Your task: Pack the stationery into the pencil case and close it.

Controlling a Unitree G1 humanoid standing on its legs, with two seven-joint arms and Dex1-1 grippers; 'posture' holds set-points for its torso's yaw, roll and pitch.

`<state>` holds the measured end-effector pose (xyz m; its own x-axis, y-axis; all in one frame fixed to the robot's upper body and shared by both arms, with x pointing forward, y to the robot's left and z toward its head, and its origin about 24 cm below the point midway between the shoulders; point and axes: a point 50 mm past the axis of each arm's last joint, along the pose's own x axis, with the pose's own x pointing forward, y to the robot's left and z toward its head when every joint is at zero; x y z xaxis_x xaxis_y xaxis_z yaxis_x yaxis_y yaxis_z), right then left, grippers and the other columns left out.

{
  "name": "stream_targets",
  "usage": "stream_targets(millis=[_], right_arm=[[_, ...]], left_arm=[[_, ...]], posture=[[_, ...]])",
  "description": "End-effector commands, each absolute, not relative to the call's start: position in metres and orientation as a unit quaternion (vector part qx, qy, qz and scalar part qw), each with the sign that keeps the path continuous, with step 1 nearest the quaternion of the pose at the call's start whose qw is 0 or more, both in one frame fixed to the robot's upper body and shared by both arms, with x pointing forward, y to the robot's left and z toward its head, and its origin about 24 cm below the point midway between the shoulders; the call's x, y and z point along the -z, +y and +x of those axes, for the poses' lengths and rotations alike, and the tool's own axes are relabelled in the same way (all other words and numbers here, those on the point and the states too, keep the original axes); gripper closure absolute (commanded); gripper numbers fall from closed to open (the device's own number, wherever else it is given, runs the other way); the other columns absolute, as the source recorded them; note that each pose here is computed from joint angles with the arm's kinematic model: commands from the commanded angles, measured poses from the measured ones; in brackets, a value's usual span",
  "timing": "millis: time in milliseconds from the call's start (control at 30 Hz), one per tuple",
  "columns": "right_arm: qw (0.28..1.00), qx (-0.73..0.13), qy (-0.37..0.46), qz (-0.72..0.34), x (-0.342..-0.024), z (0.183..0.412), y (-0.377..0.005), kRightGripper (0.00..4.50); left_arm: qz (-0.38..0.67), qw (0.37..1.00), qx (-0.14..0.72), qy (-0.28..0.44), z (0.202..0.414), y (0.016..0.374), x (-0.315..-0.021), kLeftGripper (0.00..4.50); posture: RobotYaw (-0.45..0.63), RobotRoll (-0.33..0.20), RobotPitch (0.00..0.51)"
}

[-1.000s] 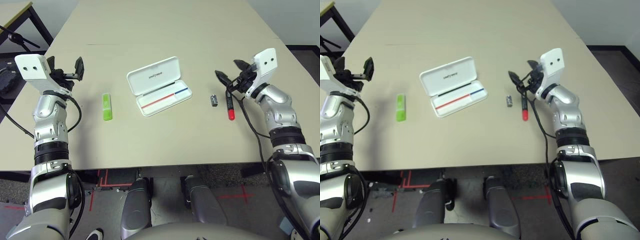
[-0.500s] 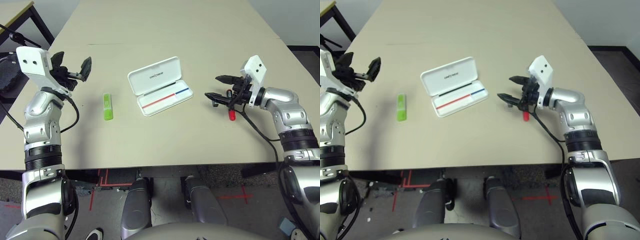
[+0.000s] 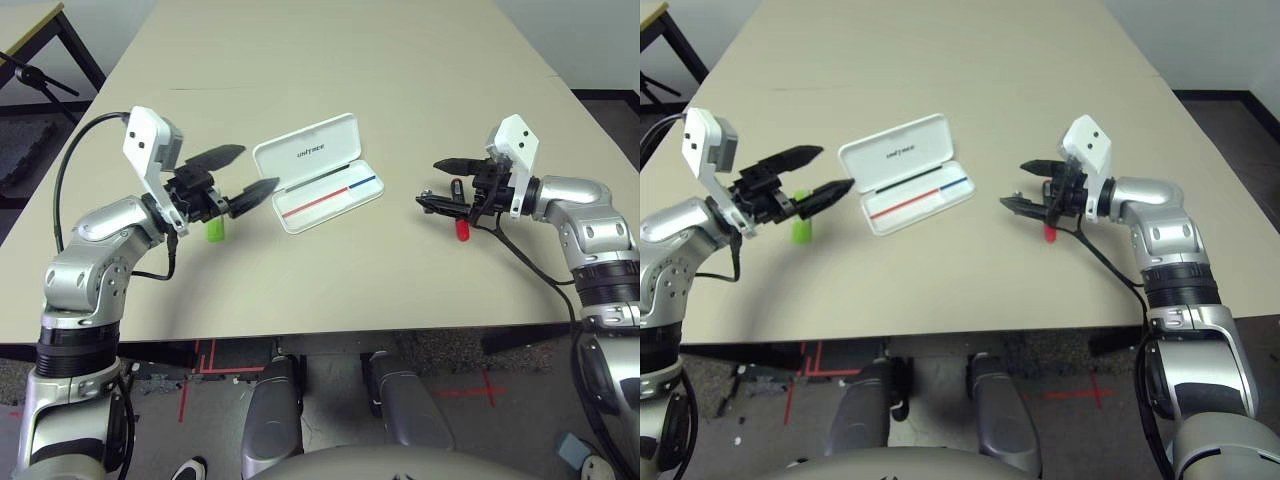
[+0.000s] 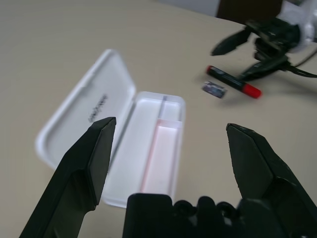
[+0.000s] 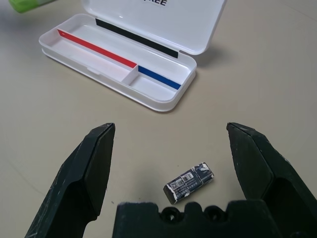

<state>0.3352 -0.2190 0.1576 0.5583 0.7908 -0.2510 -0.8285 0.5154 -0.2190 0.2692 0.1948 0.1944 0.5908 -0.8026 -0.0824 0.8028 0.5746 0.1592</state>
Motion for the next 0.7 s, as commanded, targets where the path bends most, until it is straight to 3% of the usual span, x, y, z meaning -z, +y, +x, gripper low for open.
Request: stream_targets(millis=[33, 267, 700], right_arm=[[0.864, -0.469, 0.071, -0.165, -0.152, 0.334, -0.219, 0.02], [0.857, -0.480, 0.072, -0.174, -0.154, 0.335, -0.215, 0.02], [0.852, -0.484, 0.073, -0.183, -0.154, 0.334, -0.212, 0.02]], left_arm=[[0.110, 0.864, 0.489, 0.052, 0.266, 0.181, -0.178, 0.00], [0.174, 0.835, 0.511, 0.108, 0.276, 0.171, -0.144, 0.00], [0.246, 0.800, 0.527, 0.149, 0.298, 0.154, -0.133, 0.00]], posture=[[-0.08, 0.000, 0.166], [-0.08, 0.000, 0.161], [-0.09, 0.000, 0.165]])
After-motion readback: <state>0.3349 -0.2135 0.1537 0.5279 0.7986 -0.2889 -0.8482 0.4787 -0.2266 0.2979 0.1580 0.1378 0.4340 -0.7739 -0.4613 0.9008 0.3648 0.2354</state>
